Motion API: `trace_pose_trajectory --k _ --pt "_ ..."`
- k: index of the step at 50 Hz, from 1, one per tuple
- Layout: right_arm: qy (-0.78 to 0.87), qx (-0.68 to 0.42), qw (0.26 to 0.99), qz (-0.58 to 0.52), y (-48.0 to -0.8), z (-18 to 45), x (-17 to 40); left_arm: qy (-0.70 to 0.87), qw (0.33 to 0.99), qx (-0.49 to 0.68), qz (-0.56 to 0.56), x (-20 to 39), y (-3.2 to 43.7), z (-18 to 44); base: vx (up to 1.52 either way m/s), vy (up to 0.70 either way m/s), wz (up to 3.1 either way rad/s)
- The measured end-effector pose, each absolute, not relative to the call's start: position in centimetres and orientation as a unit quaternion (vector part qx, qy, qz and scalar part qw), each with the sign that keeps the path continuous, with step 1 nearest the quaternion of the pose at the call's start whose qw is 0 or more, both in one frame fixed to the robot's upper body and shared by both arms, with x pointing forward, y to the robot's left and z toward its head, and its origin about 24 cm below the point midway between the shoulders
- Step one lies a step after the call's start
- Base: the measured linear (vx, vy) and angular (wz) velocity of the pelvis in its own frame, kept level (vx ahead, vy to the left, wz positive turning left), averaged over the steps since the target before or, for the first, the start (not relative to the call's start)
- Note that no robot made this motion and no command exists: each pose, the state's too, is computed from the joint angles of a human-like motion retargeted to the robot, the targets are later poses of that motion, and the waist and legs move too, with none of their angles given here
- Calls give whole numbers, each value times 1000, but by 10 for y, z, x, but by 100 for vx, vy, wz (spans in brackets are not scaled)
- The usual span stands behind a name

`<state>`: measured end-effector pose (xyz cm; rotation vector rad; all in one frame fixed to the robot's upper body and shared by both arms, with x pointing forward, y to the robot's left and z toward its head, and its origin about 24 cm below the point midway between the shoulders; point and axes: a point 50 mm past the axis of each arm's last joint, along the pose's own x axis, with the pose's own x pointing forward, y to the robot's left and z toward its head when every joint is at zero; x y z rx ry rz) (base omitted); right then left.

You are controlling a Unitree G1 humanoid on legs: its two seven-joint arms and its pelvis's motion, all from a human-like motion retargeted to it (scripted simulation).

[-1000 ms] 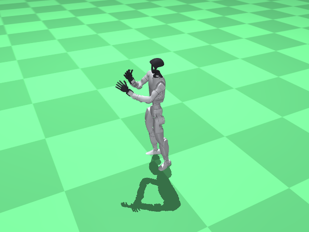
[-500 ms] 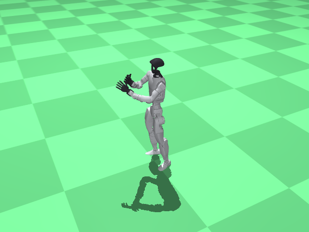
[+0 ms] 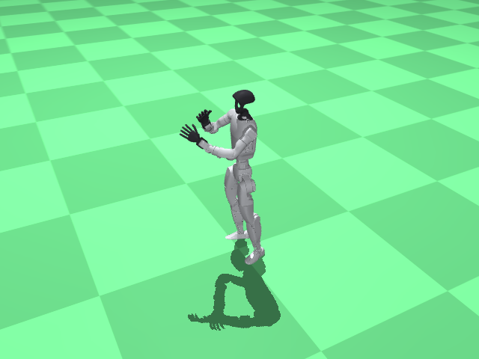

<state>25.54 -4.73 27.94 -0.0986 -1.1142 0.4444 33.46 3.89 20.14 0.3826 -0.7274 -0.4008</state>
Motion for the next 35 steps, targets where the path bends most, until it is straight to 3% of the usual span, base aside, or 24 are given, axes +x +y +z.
trace_pose_trajectory --k 2,5,12,15,18,22,25,30,35 --pt "-510 -39 837 195 -45 278 264 -343 901 189 -189 336 40 198 0 0 0" --pt "-580 92 782 208 -51 312 228 -342 903 178 -187 337 44 197 0 0 0" --pt "-833 213 478 179 -103 362 100 -354 895 170 -211 334 44 200 0 0 0" --pt "-858 265 404 174 -117 349 73 -379 888 151 -212 329 41 209 0 0 0" --pt "-821 260 476 179 -111 340 90 -407 878 141 -210 323 37 220 0 0 0" --pt "-638 159 728 196 -73 310 186 -423 870 139 -211 316 31 229 0 0 0" --pt "-516 70 839 157 -60 268 247 -437 864 150 -201 314 30 233 0 0 0" --pt "-549 24 823 143 -74 264 238 -423 857 213 -205 317 46 220 0 0 0" --pt "-609 -158 757 176 -101 281 212 -382 859 244 -239 307 89 207 0 0 0"
